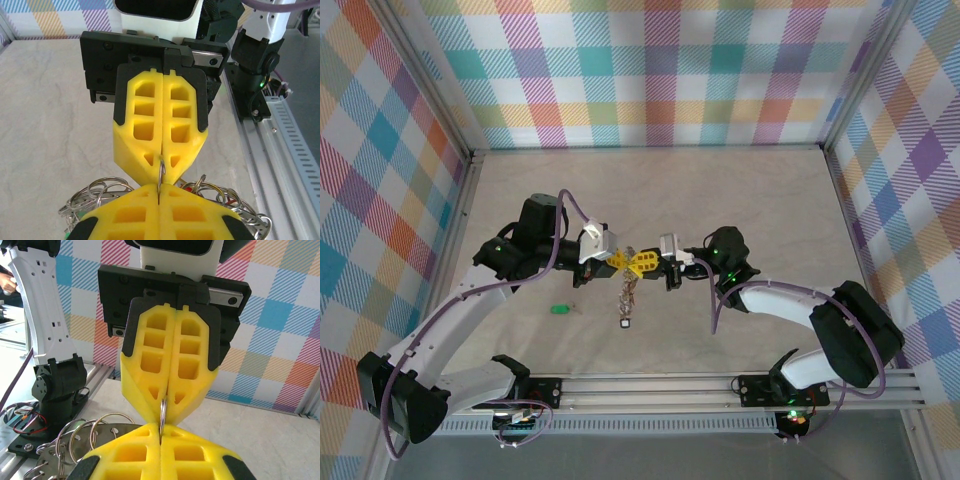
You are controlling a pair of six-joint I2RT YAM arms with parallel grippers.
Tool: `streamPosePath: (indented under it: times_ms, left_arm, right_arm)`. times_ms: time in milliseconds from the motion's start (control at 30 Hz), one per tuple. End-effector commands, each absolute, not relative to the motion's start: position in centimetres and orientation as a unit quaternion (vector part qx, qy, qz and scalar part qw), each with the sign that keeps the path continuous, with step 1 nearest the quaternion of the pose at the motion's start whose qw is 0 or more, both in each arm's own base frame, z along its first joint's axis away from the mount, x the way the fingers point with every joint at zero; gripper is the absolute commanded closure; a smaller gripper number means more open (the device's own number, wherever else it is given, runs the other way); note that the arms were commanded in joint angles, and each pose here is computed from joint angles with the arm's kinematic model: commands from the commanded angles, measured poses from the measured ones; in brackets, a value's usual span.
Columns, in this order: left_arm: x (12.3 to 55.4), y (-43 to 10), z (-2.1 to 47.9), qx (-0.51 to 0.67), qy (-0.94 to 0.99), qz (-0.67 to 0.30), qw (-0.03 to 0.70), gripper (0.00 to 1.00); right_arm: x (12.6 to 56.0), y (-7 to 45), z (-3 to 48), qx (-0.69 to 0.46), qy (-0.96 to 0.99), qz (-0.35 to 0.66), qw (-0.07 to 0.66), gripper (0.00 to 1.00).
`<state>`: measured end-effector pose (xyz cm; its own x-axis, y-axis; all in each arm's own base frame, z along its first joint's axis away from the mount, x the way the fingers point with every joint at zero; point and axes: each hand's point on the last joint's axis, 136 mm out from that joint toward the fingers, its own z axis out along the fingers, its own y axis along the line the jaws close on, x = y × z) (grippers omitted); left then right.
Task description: Put the keys on the keyring
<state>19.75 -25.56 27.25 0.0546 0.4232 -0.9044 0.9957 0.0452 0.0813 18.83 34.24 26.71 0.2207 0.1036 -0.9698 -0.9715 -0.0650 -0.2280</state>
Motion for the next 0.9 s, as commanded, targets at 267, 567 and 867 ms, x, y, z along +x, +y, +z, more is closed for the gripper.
streamPosePath:
  times_ms: [267,567,867]
  left_arm:
    - [18.6,-25.2,27.5,0.627,0.575,-0.326,0.412,1.0]
    - [18.9,-24.4,27.0,0.631,0.586,-0.287,0.42,1.0]
    - [20.1,-22.9,26.3,0.623,0.62,-0.23,0.418,1.0]
  right_arm:
    - [18.7,34.4,27.8,-0.568,0.401,0.445,0.564,0.76]
    - [19.0,34.4,27.7,-0.567,0.407,0.434,0.569,0.69]
    - [19.7,33.9,27.5,-0.571,0.422,0.394,0.583,0.54]
